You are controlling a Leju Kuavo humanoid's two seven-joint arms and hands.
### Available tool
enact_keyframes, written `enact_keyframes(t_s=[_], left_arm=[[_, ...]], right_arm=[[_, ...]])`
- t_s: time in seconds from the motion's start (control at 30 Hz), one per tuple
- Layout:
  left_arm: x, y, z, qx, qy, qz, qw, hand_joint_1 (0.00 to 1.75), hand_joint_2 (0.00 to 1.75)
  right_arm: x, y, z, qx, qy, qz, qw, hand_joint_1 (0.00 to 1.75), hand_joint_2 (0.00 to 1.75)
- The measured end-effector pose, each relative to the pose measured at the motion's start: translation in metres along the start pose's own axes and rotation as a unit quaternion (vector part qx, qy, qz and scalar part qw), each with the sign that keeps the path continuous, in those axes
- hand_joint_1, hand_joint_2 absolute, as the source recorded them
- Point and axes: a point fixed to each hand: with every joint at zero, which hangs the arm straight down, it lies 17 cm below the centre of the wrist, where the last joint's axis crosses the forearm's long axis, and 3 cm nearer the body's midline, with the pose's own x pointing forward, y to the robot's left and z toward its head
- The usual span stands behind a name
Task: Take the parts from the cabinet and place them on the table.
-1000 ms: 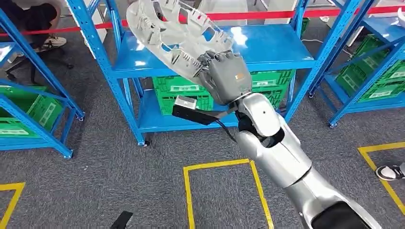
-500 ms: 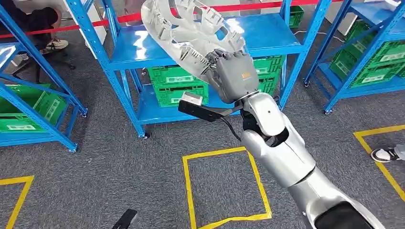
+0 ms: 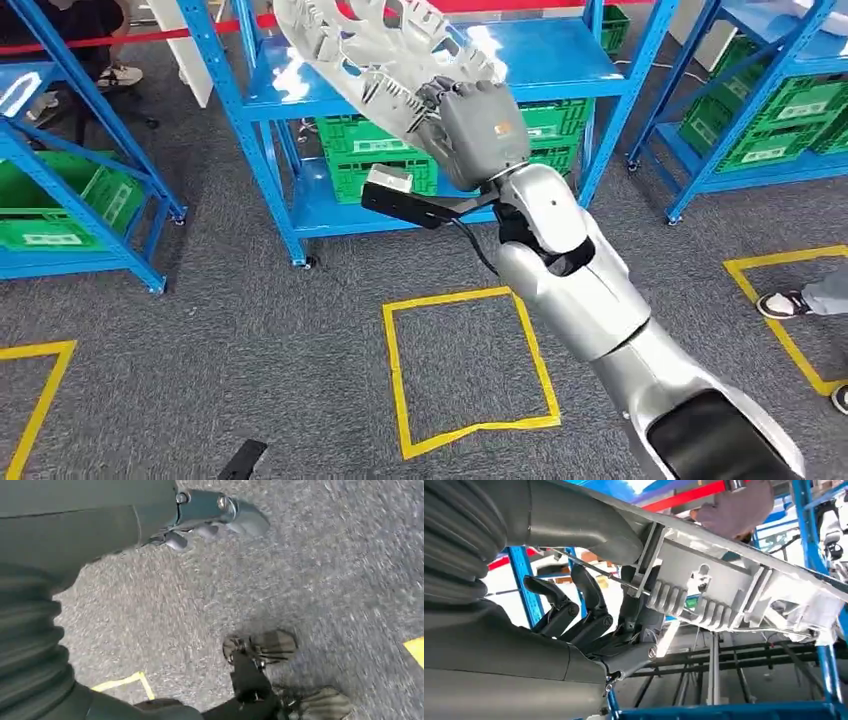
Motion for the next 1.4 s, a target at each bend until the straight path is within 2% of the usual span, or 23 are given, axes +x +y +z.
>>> enact_keyframes(t_s=[0.47,1.4], left_arm=[[-0.013,0.003,0.0,0.004,0.009,0.004,1.0,0.0,1.75],[-0.005,0.012,0.0,0.009,-0.011,0.008,1.0,0.0,1.75]], right_arm=[[0.007,0.009,-0.001,0.011,-0.004,0.0,1.0,1.75,1.75],[0.008,0.02,0.004,0.021,-0.009,0.019,1.0,1.75,1.75]])
